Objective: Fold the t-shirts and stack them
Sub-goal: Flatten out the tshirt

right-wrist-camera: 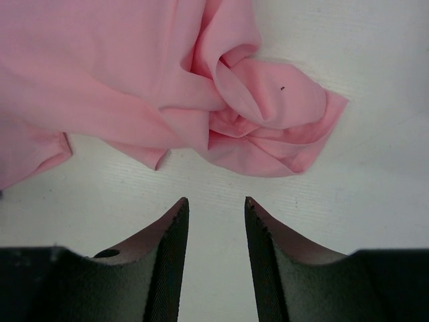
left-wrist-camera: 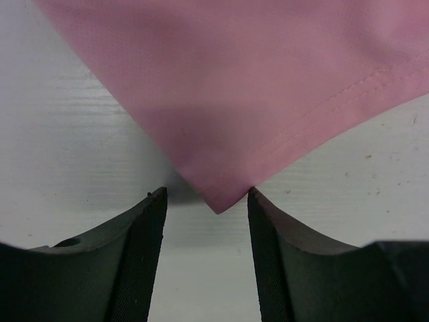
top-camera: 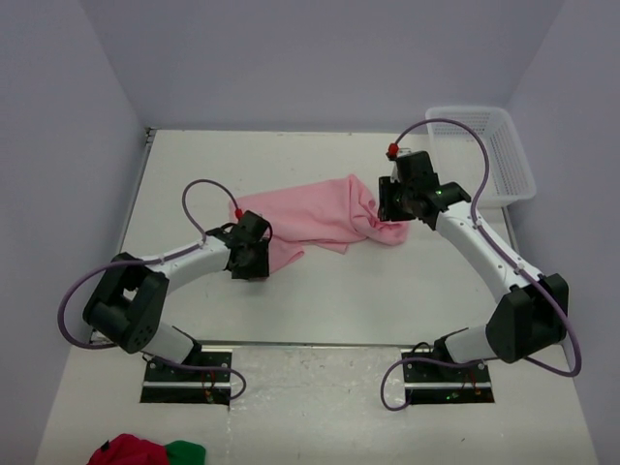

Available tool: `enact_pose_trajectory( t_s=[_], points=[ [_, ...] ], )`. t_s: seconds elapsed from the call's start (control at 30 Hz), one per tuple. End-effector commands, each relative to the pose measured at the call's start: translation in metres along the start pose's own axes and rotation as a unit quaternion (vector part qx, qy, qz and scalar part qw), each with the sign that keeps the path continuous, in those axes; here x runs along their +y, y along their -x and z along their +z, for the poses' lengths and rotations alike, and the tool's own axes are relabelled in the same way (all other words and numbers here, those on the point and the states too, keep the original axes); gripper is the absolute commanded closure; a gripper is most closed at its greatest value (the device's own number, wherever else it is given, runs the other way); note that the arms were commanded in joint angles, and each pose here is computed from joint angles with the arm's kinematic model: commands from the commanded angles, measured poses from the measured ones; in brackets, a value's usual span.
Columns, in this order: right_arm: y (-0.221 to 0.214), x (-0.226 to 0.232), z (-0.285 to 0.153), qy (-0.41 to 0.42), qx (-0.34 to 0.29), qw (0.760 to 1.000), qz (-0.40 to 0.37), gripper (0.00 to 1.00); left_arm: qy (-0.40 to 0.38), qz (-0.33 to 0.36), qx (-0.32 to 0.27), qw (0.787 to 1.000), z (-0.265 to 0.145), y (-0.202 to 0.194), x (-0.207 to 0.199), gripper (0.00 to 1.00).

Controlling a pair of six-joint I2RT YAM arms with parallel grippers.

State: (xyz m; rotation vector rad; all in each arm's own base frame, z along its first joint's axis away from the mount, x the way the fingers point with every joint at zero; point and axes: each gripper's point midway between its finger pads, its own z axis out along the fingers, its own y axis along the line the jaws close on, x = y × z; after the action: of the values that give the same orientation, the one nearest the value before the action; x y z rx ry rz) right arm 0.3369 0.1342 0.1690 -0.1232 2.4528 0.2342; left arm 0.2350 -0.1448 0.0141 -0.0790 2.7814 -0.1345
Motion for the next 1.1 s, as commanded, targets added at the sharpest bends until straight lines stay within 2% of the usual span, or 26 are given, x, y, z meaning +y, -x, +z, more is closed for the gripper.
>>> enact_pose_trajectory(
  t_s=[0.0,0.1,0.2,0.23,0.3,0.33,0.37,0.5,0.7,0.83,1.07],
  points=[
    [0.006,0.007,-0.004,0.015,-0.018,1.000,0.001,0.60,0.006,-0.013,-0.034,0.999,0.004,0.020,-0.006,0.47],
    [0.004,0.007,-0.001,0.016,-0.016,1.000,0.001,0.60,0.010,-0.011,-0.029,0.999,0.010,0.018,-0.006,0.50],
    [0.002,0.006,0.002,0.014,-0.012,1.000,0.001,0.60,0.009,-0.012,-0.028,0.999,0.013,0.019,-0.008,0.58],
    [0.001,0.005,0.003,0.011,-0.008,1.000,0.001,0.60,0.005,-0.011,-0.025,1.000,0.014,0.018,-0.009,0.68],
    [0.000,0.004,0.004,0.007,-0.007,1.000,0.001,0.60,0.001,-0.010,-0.022,1.000,0.014,0.016,-0.010,0.80],
    [0.000,0.002,0.005,0.000,-0.006,1.000,0.001,0.60,-0.002,-0.011,-0.022,1.000,0.013,0.016,-0.011,0.95],
    [-0.001,0.000,0.006,-0.005,-0.002,1.000,0.002,0.60,-0.004,-0.011,-0.022,1.000,0.011,0.016,-0.012,1.00],
    [-0.004,-0.004,0.015,-0.019,0.016,1.000,0.001,0.60,-0.006,-0.016,-0.032,0.999,-0.001,0.018,-0.010,1.00],
    [-0.024,-0.004,0.043,-0.024,0.071,0.997,0.003,0.52,0.004,-0.032,-0.102,0.994,-0.056,0.044,0.001,1.00],
    [-0.031,-0.005,0.057,-0.028,0.084,0.996,0.002,0.53,0.002,-0.043,-0.172,0.984,-0.108,0.075,0.005,1.00],
    [-0.030,0.009,0.066,0.008,0.088,0.996,0.000,0.55,0.011,-0.035,-0.204,0.978,-0.148,0.093,0.009,1.00]
  ],
)
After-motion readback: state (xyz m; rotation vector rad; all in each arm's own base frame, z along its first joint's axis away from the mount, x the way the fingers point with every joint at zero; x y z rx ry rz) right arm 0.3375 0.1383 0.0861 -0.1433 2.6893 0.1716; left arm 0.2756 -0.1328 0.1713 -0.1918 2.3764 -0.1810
